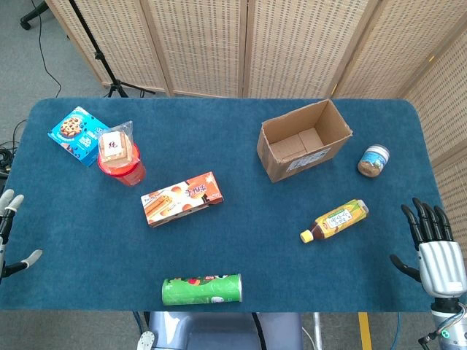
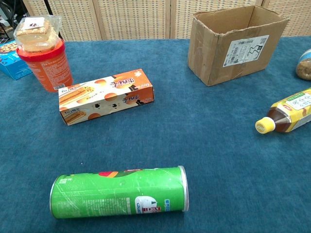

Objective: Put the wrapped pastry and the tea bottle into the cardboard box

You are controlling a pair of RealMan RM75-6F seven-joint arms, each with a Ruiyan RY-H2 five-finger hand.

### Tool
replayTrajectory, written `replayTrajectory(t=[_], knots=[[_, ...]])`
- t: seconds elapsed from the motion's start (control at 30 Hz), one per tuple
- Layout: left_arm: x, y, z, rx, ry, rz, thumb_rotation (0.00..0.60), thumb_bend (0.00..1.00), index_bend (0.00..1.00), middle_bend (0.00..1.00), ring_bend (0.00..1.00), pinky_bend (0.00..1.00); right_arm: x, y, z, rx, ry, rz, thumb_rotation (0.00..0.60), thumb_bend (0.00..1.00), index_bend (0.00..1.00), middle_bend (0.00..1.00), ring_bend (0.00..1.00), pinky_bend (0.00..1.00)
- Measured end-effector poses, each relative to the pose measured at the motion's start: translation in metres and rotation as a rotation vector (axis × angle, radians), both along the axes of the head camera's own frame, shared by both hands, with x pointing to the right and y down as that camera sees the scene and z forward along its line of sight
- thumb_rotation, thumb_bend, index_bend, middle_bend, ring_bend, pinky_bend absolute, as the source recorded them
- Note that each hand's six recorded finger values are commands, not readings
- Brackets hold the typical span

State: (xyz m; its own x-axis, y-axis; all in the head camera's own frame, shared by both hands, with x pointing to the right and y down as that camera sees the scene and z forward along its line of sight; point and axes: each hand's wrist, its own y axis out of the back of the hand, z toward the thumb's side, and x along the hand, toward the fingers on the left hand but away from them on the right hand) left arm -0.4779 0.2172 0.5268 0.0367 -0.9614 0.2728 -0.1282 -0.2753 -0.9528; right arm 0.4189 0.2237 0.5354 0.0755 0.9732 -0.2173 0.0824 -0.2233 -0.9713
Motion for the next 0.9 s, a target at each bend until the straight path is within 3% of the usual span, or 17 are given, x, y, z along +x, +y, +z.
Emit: replayTrajectory(t=[0.37,0.5,0.6,0.73,0.9], knots=[[-0.003,0.000,0.004,-0.019,-0.037,-0.006,0.600,0.00,0.00,0.00,0.00,0.04,-0.002,0.001,0.003,-0.020,-0.001,-0.004,0.600,0.00,0.00,0.00,0.00,0.00],[-0.003,-0.015,0.009,-0.015,-0.046,-0.004,0.600,0.00,0.00,0.00,0.00,0.04,-0.002,0.000,0.006,-0.028,0.006,-0.007,0.600,0.00,0.00,0.00,0.00,0.00],[0.000,-0.037,0.018,-0.026,-0.049,0.015,0.600,0.00,0.00,0.00,0.00,0.04,0.000,-0.002,0.012,-0.047,0.017,-0.001,0.600,0.00,0.00,0.00,0.00,0.00],[0.015,-0.084,0.031,-0.043,-0.048,0.085,0.600,0.00,0.00,0.00,0.00,0.04,0.006,-0.007,0.018,-0.063,0.037,0.024,0.600,0.00,0.00,0.00,0.00,0.00],[0.042,-0.130,0.051,-0.121,-0.039,0.168,0.600,0.00,0.00,0.00,0.00,0.04,0.014,-0.011,0.026,-0.082,0.065,0.056,0.600,0.00,0.00,0.00,0.00,0.00]])
